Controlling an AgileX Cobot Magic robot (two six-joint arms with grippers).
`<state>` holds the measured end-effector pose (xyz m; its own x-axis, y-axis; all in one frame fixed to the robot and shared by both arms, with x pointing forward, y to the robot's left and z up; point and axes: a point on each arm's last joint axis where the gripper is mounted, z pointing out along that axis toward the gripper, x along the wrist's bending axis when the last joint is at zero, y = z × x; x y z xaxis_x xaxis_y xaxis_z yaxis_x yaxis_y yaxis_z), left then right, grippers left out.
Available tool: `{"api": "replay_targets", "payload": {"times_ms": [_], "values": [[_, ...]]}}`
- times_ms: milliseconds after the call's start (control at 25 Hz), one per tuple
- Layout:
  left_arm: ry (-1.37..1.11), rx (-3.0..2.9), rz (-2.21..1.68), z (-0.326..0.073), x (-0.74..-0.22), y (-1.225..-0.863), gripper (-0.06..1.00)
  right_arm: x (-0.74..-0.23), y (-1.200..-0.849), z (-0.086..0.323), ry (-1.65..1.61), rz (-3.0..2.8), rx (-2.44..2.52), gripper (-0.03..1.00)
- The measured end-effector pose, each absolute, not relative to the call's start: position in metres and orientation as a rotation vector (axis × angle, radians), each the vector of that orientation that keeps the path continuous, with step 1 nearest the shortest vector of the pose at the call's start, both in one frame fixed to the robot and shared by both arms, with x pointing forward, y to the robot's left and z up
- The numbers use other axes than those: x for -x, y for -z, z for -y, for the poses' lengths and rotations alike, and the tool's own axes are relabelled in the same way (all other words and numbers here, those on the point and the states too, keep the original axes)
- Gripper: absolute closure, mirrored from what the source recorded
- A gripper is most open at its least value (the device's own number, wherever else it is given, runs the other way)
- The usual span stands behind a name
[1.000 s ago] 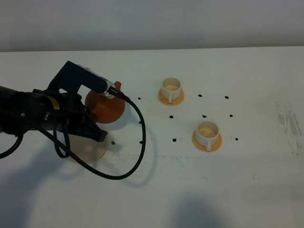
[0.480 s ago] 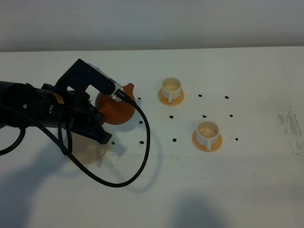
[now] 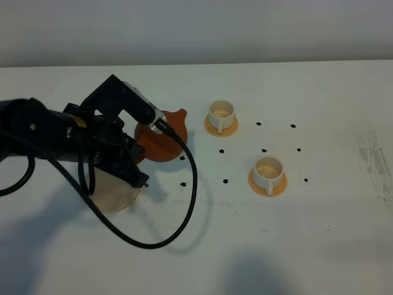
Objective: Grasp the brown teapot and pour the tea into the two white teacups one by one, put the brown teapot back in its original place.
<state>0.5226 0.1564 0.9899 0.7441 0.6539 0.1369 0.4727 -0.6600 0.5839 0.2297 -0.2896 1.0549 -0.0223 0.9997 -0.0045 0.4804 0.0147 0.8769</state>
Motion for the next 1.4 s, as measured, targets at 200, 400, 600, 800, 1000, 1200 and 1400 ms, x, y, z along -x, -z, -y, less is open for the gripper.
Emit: {"api": "replay_targets", "payload": {"times_ms": [200,400,600,800,1000,1200,1400], "values": [[-0.425,-2.428,-0.834,-0.145,-0.537,-0.993,0.85,-0.23,-1.055,0.29,-0.937,-1.59,-1.55,0.75],[-0.378,-2.462,-0.788,-0.126,-0.55,-0.989,0.85,-0.23,-1.055,0.29,-0.937,-1.59,-1.55,0.75],[-0.335,-2.508,-0.708,-0.106,-0.562,-0.984,0.85,-0.23,-1.055,0.29,-0.937,-1.59,-1.55,0.75],[-0.314,-2.549,-0.624,-0.094,-0.572,-0.978,0.85,-0.23,-1.055,0.29,-0.937,-1.59,-1.55,0.75],[-0.309,-2.591,-0.514,-0.084,-0.576,-0.972,0.85,-0.23,-1.055,0.29,-0.937,-1.59,-1.55,0.75],[-0.319,-2.617,-0.407,-0.076,-0.578,-0.971,0.85,-0.23,-1.055,0.29,-0.937,-1.59,-1.55,0.75],[-0.337,-2.641,-0.31,-0.075,-0.579,-0.967,0.85,-0.23,-1.055,0.29,-0.937,-1.59,-1.55,0.75]]}}
